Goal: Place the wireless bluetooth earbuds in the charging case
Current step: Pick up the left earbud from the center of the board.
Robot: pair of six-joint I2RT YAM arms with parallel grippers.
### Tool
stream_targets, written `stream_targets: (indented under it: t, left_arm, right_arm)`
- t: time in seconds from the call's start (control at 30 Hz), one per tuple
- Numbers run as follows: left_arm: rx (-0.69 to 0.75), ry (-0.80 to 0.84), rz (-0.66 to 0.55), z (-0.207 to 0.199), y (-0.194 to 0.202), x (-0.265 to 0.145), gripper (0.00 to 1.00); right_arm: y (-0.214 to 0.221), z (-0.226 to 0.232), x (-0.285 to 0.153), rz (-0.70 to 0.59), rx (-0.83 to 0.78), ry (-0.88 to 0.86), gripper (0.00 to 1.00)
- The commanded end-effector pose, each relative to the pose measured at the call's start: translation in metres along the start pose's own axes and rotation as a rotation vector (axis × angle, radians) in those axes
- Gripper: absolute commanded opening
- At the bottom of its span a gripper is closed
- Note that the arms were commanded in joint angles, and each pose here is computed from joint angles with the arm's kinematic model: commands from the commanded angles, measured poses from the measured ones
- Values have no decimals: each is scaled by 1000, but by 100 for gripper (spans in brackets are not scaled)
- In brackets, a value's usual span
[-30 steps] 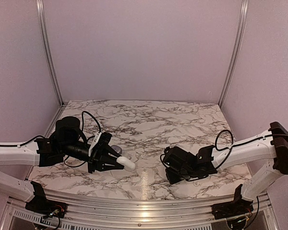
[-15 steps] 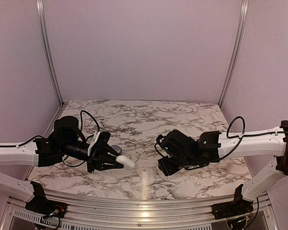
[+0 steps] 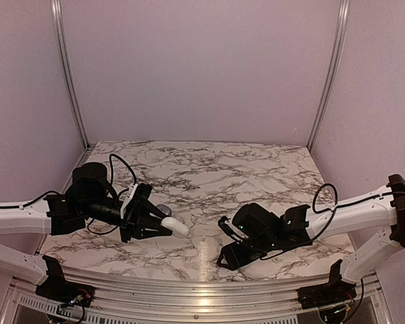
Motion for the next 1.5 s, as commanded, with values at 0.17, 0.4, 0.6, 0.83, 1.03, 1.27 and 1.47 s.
stream_targets:
  t: [0.17, 0.4, 0.6, 0.83, 1.03, 1.27, 1.47]
  left_arm:
    - [28, 1, -23, -4, -5, -4, 0]
    - [29, -1, -19, -3, -5, -3, 0]
    - [28, -1, -17, -3, -4, -3, 0]
    - [31, -1, -19, -4, -5, -4, 0]
    - [31, -1, -18, -4, -4, -4, 0]
    - [38, -7, -22, -6, -5, -6, 0]
    - [41, -5, -26, -7, -6, -7, 0]
  right_arm:
    - [1, -5, 21, 0, 82, -71, 57]
    - [-2, -36, 22, -57, 121, 75, 57]
    - [-4, -51, 22, -77, 118, 142, 60]
    - [-12, -63, 23, -111, 135, 129, 60]
    - [-22, -64, 27, -132, 137, 90, 60]
    - [-31, -66, 36, -132, 140, 80, 58]
    - [-33, -62, 36, -141, 143, 39, 54]
Point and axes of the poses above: each gripper's point midway between its finger pads, its own x axis out along the fingers, its own z axis along the line the jaws close on, y = z × x, the point moved 7 cm from there along -x, back along the fingers, and after that the axes turned 1 degree about x, right-handed, at the moved point
